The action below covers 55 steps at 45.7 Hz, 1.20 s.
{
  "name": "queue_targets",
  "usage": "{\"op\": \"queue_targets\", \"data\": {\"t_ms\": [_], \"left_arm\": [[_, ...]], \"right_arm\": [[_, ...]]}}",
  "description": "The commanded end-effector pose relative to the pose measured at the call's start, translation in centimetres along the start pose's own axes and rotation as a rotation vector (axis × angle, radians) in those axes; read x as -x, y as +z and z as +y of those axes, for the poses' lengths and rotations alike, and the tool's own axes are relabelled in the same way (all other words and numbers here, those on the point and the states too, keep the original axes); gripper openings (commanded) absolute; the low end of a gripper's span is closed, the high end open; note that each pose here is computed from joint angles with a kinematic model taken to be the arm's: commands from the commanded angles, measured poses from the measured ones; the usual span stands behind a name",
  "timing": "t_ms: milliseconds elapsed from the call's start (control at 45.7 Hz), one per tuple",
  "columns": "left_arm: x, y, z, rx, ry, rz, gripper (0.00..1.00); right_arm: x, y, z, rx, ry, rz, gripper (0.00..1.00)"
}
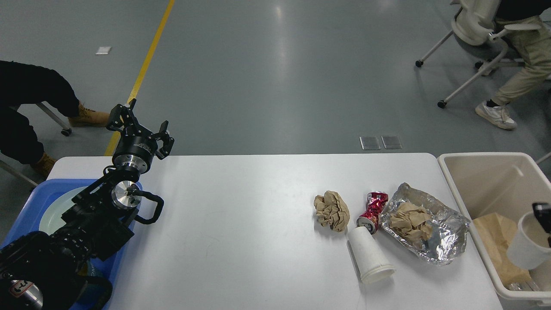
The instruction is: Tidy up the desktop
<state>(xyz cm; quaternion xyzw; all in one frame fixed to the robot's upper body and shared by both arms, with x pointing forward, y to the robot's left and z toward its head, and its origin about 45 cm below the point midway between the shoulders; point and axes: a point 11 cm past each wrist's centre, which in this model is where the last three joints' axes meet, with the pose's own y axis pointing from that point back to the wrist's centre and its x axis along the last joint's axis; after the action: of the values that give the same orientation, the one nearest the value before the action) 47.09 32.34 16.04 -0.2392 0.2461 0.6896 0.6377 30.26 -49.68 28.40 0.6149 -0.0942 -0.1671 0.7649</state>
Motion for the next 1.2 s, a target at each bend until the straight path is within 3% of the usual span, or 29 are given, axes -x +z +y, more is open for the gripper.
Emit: {"op": "queue_targets", "data": {"t_ms": [0, 263, 525, 766, 941, 1182], "left_arm": [[0.0, 0.0, 0.0, 0.000, 0.000, 0.000, 0.96], [0.0, 0.0, 0.0, 0.000, 0.000, 0.000, 0.96], [0.0, 0.0, 0.0, 0.000, 0.000, 0.000, 0.96], [0.0, 0.0, 0.0, 0.000, 0.000, 0.000, 0.96], [0.0, 0.0, 0.0, 0.000, 0.000, 0.000, 0.96], [0.0, 0.0, 0.0, 0.000, 0.000, 0.000, 0.96]], "right_arm": [[-2.1, -0.9, 6.0, 0.015, 0.135, 0.027, 0.00], [-4.1, -6.5, 16.3, 0.023, 0.369, 0.147, 0.00], [-4.0, -11.3, 20.5, 0.053, 0.458, 0.251, 0.00], [-4.9, -9.3, 20.2, 0.077, 0.466, 0.205, 0.00], [-7.3, -3.9, 18.8, 0.153, 0.494, 0.083, 0.00], [-8.6, 0.9, 11.1, 0.299, 0.377, 0.008, 0.00]]}}
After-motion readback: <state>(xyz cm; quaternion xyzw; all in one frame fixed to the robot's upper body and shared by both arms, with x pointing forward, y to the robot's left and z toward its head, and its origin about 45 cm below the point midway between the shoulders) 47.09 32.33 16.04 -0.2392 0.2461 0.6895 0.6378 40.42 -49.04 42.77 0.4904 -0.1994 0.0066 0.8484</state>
